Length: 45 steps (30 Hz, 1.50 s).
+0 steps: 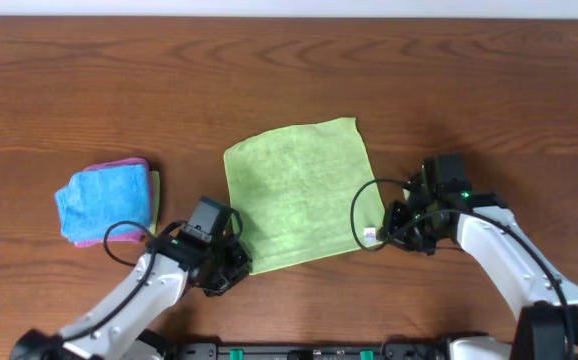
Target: Fold the cloth
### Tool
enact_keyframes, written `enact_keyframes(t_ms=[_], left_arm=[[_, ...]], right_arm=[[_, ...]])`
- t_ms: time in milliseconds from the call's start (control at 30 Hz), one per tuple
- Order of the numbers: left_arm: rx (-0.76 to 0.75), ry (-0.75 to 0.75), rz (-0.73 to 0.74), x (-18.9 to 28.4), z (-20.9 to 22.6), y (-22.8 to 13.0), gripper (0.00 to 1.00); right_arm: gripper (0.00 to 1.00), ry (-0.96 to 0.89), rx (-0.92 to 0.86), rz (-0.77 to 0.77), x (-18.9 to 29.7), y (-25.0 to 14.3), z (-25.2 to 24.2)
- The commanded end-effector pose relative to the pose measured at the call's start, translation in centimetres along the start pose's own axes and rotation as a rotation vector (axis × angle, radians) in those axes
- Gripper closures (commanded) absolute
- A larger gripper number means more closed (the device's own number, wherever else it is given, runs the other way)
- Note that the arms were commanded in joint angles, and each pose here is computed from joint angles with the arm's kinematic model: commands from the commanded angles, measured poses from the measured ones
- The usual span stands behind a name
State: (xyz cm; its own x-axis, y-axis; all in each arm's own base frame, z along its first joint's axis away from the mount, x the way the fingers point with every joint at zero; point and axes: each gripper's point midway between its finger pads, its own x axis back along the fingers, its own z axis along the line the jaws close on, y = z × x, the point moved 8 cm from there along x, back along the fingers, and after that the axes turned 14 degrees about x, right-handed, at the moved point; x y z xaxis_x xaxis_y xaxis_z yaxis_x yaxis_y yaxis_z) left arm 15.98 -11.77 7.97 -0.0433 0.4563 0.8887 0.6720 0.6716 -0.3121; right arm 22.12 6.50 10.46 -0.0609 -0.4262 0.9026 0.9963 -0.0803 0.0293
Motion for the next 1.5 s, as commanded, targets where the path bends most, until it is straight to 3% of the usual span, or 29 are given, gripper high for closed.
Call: enact_keyframes(t_ms=[0, 467, 900, 1233, 1467], left_arm=[[-0.019, 0.006, -0.009, 0.5, 0.5, -0.2, 0.94], [0.061, -0.026, 0.035, 2.7, 1.3, -1.8, 0.94], [0.099, -0.063, -0.058, 4.1, 0.3, -1.4, 0.94], [0.090, -0.111, -0.180, 7.0, -2.8, -0.8, 0.94], [0.104, -0.098, -0.193, 6.4, -3.9, 0.7, 0.94]], right_arm=[[0.99, -0.002, 0.012, -0.002, 0.4, -0.6, 0.6], [0.99, 0.049, 0.045, -0.137, 3.7, -2.3, 4.0], [0.99, 0.054, 0.064, -0.257, 4.4, -0.8, 4.5], [0.99, 0.051, 0.052, -0.318, 4.8, 0.1, 4.7], [0.99, 0.046, 0.060, -0.391, 5.0, 1.4, 4.9]])
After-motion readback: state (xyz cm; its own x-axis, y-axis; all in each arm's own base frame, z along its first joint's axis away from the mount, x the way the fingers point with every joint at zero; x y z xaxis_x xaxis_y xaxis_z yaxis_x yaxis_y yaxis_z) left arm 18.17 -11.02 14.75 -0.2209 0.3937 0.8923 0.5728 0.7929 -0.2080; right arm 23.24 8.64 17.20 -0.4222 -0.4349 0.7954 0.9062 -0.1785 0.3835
